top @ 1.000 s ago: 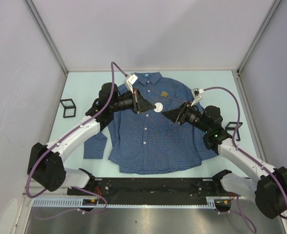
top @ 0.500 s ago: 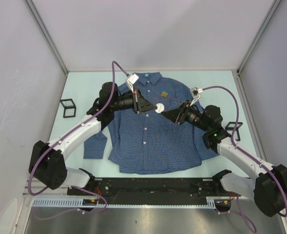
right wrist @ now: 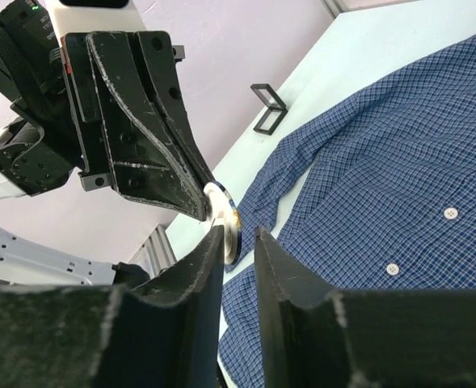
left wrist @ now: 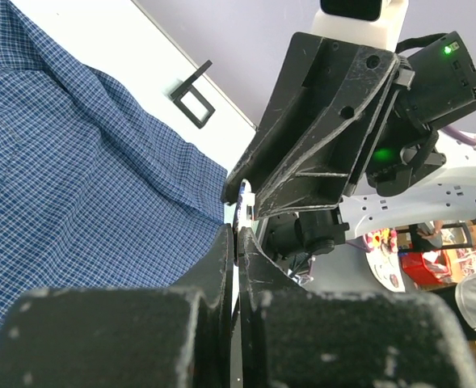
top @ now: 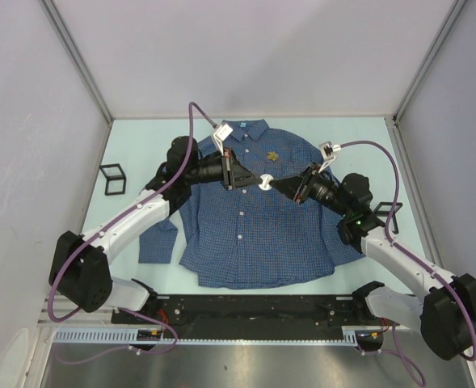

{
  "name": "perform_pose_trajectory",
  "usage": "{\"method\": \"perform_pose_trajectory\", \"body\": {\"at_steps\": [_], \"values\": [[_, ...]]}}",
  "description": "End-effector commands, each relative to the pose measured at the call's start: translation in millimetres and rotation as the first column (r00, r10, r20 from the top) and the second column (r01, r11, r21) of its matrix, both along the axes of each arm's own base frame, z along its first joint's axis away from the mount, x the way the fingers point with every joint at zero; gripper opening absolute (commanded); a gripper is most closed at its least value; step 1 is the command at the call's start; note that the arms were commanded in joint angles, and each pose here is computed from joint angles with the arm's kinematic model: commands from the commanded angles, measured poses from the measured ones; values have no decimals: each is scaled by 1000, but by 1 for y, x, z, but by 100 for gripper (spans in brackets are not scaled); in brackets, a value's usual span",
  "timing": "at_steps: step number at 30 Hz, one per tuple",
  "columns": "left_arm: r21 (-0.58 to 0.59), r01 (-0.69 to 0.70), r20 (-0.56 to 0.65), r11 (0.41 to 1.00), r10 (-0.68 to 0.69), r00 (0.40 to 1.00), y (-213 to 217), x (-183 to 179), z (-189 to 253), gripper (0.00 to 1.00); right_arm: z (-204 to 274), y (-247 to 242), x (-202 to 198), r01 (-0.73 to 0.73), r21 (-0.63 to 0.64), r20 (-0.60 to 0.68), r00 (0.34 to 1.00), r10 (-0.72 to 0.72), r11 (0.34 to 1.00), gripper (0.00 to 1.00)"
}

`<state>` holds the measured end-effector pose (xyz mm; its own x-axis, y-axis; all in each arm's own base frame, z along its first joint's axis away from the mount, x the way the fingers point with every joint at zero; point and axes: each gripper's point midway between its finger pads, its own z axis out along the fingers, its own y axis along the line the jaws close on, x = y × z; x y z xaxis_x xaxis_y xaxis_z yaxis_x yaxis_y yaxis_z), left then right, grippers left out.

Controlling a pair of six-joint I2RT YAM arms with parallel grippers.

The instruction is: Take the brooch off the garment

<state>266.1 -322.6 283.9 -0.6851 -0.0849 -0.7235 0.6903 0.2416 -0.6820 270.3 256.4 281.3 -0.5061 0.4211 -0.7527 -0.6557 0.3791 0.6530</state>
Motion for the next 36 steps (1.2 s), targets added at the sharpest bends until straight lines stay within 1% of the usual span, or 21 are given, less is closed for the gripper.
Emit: {"method": "perform_pose_trajectory", "body": {"at_steps": [1,5,7,8,9,12,13,15,16,18,20,21,23,24,26,27,29,30,32,33,36], "values": [[-52,37,61,998,-33,998,-5,-2,27,0,33,2,-6,-33,40,93,995,29,999,24],[-58,43,65,997,-39,997,-5,-3,29,0,32,4,-8,-49,37,90,995,45,998,16],[-59,50,64,997,-47,997,-6,-4,30,0,31,4,-9,-48,33,91,995,45,998,4],[-58,49,64,997,-45,997,-5,-4,30,0,31,3,-9,-43,30,89,995,40,999,0],[-56,47,60,997,-44,997,-6,-4,30,0,30,2,-8,-32,25,89,996,30,999,0],[-39,35,51,999,-33,998,-4,-3,30,24,23,-3,-5,16,-9,72,997,-15,1000,0],[-33,21,63,999,-19,998,-2,-2,32,42,11,-8,-2,42,-41,28,999,-41,998,0],[-1,-13,57,1000,13,998,2,1,32,57,11,-19,-1,104,-65,24,994,-103,992,0],[20,-45,79,999,43,996,5,7,31,66,-2,-26,-1,130,-112,-11,991,-132,985,0],[64,-68,68,996,64,996,11,6,33,71,-5,-45,0,214,-147,-18,976,-219,966,0],[106,-94,66,990,87,994,18,6,30,73,-23,-69,-1,286,-225,-69,949,-308,931,0],[115,-102,64,988,95,993,21,6,28,74,-51,-90,-1,345,-330,-143,902,-408,879,0],[137,-112,69,984,103,992,25,5,24,76,-72,-127,4,446,-456,-161,810,-564,770,0],[139,-114,80,984,104,991,27,4,24,76,-92,-164,1,510,-589,-153,690,-707,626,0],[143,-111,84,983,100,991,28,2,21,77,-109,-202,-3,548,-693,-138,538,-832,469,0],[136,-101,89,986,89,992,28,-1,22,77,-114,-226,-10,544,-761,-103,437,-893,354,0],[140,-92,87,986,80,993,28,-4,19,77,-115,-251,-16,562,-793,-79,290,-954,236,0],[138,-83,86,987,71,994,28,-7,20,77,-117,-272,-25,541,-830,-29,198,-980,134,0],[135,-70,72,988,61,996,28,-10,15,77,-114,-289,-25,522,-852,1,96,-995,49,0],[130,-65,67,989,57,996,27,-11,15,77,-115,-306,-32,496,-868,23,17,-1000,-11,0],[122,-46,41,991,41,998,25,-13,11,77,-124,-330,-31,416,-905,69,-64,-996,-90,0]]}}
